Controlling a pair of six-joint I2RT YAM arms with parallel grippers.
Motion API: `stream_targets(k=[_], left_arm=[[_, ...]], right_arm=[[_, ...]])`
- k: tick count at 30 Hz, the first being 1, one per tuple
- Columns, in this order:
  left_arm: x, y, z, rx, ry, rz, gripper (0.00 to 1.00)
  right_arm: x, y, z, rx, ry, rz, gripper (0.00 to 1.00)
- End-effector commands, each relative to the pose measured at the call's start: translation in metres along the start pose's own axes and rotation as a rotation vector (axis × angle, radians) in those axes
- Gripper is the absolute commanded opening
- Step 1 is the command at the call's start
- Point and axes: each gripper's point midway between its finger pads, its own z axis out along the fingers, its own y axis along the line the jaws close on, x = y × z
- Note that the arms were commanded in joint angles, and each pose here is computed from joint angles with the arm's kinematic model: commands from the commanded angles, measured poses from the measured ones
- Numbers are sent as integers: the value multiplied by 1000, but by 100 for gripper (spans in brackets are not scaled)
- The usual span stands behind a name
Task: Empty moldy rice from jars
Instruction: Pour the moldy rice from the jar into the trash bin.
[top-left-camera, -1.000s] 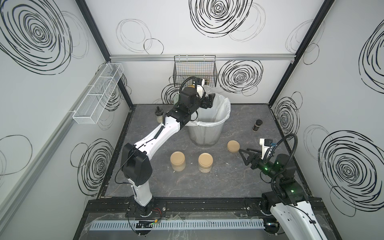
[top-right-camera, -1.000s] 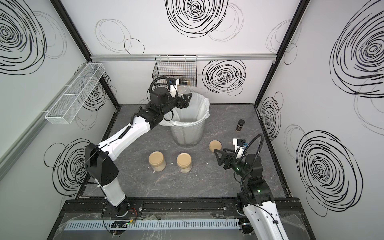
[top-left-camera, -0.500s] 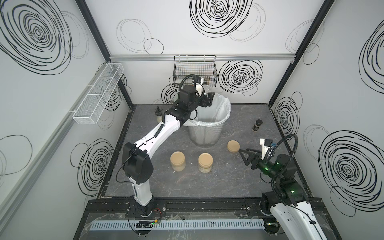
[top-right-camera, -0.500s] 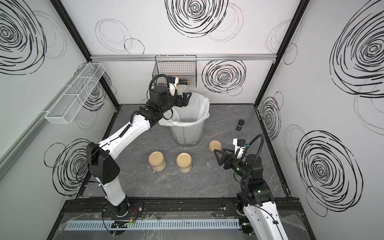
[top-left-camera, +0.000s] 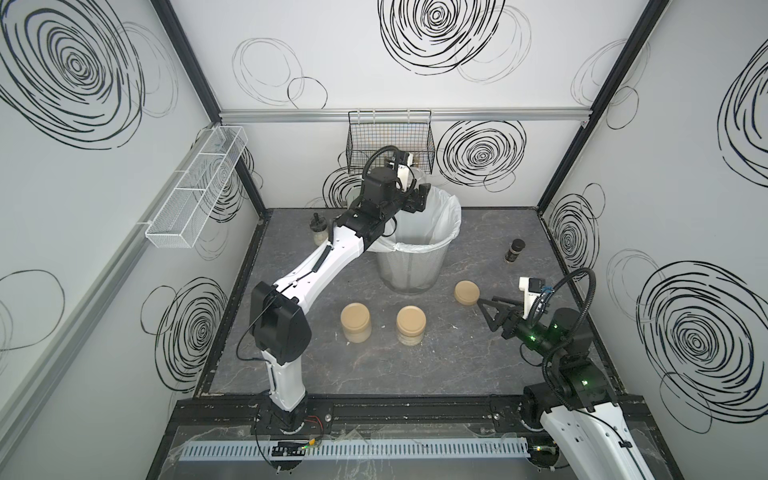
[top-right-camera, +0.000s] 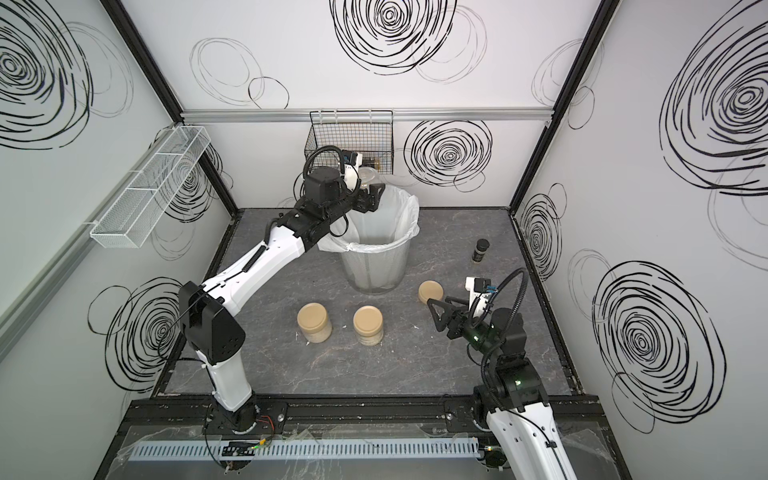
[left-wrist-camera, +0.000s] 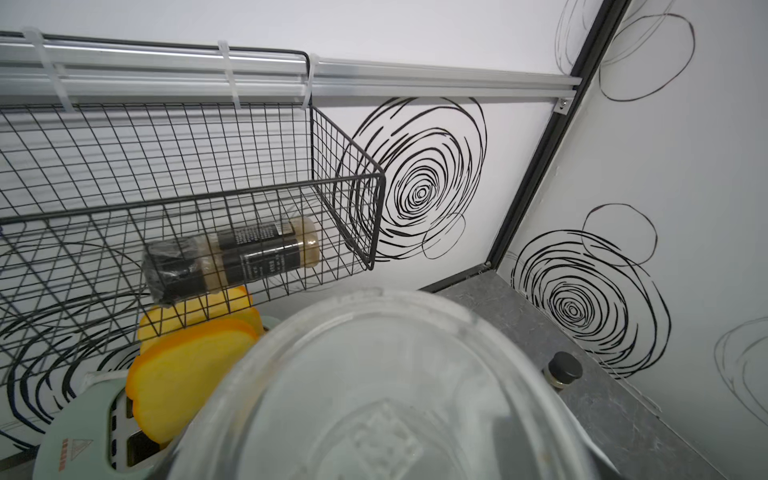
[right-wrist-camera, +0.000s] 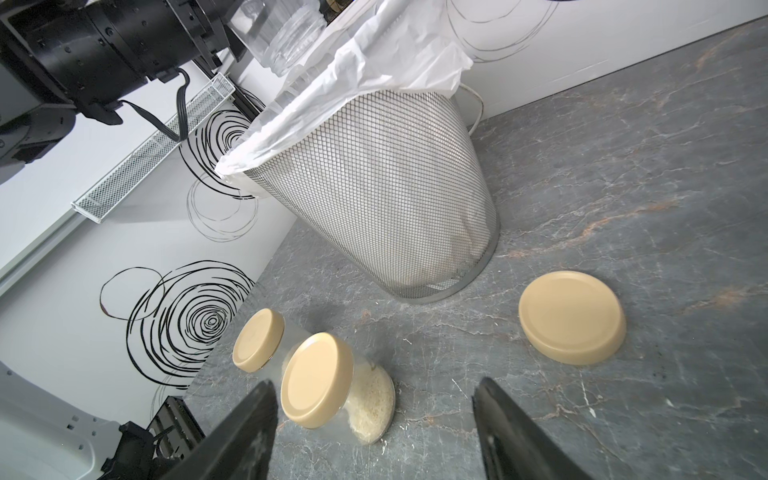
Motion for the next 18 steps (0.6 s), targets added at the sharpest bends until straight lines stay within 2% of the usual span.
stream_targets(k=[1, 4, 11, 15, 18], left_arm=[[-56, 6, -18, 22, -155, -34, 64], [-57, -6, -29, 75, -188, -64, 64], [-71, -11, -56, 232, -250, -255, 64], [-83, -15, -76, 340, -297, -379, 64], [-90, -22, -91, 417, -321, -442, 64]], right_arm=[[-10, 8, -1, -26, -20, -5, 76], [-9, 5, -1, -10, -23, -7, 76], [-18, 16, 0, -49, -26, -36, 75], [-39, 32, -2, -89, -76, -111, 74], [-62, 53, -2, -167, -131, -170, 70]])
